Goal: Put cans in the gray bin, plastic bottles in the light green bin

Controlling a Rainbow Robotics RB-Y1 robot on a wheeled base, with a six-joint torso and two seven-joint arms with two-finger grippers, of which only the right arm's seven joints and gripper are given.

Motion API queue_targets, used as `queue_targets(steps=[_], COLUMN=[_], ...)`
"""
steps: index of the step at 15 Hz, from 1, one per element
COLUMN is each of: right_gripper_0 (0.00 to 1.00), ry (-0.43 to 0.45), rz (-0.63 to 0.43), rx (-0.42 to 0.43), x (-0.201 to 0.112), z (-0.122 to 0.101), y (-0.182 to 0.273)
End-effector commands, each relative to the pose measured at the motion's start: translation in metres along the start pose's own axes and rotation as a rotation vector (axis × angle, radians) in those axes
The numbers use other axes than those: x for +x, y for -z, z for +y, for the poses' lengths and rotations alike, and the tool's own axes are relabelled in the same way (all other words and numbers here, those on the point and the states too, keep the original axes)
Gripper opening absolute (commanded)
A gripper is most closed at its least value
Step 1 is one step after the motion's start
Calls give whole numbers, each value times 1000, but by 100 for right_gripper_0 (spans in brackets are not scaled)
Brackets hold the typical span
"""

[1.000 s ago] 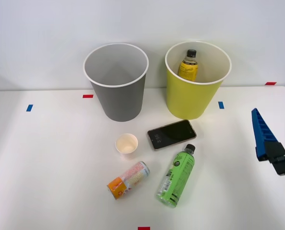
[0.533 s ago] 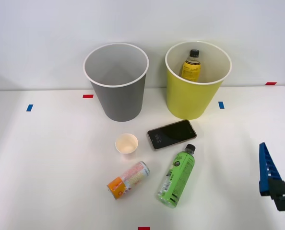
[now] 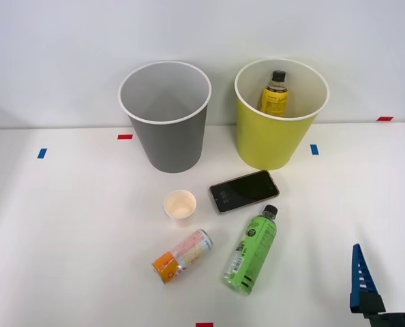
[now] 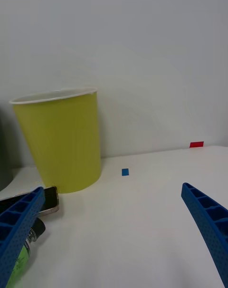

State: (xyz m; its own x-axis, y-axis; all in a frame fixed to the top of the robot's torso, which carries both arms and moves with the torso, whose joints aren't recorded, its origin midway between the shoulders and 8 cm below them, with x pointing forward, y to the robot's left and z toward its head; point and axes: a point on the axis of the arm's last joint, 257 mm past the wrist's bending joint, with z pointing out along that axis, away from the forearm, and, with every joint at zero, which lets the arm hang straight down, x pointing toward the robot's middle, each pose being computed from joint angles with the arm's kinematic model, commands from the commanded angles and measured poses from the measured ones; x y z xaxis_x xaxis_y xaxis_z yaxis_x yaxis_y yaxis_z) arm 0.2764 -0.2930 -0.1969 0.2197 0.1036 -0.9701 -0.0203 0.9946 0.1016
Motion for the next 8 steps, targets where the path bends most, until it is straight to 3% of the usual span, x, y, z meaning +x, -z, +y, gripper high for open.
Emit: queue_targets(steps=[1,6,8], right_gripper_0=[100,100,100], ry=[25,4,35], rz=[32,39,26], rx=[-14,-33,-31], x=[13,21,21], z=[3,21,27], y=[7,-8,-16])
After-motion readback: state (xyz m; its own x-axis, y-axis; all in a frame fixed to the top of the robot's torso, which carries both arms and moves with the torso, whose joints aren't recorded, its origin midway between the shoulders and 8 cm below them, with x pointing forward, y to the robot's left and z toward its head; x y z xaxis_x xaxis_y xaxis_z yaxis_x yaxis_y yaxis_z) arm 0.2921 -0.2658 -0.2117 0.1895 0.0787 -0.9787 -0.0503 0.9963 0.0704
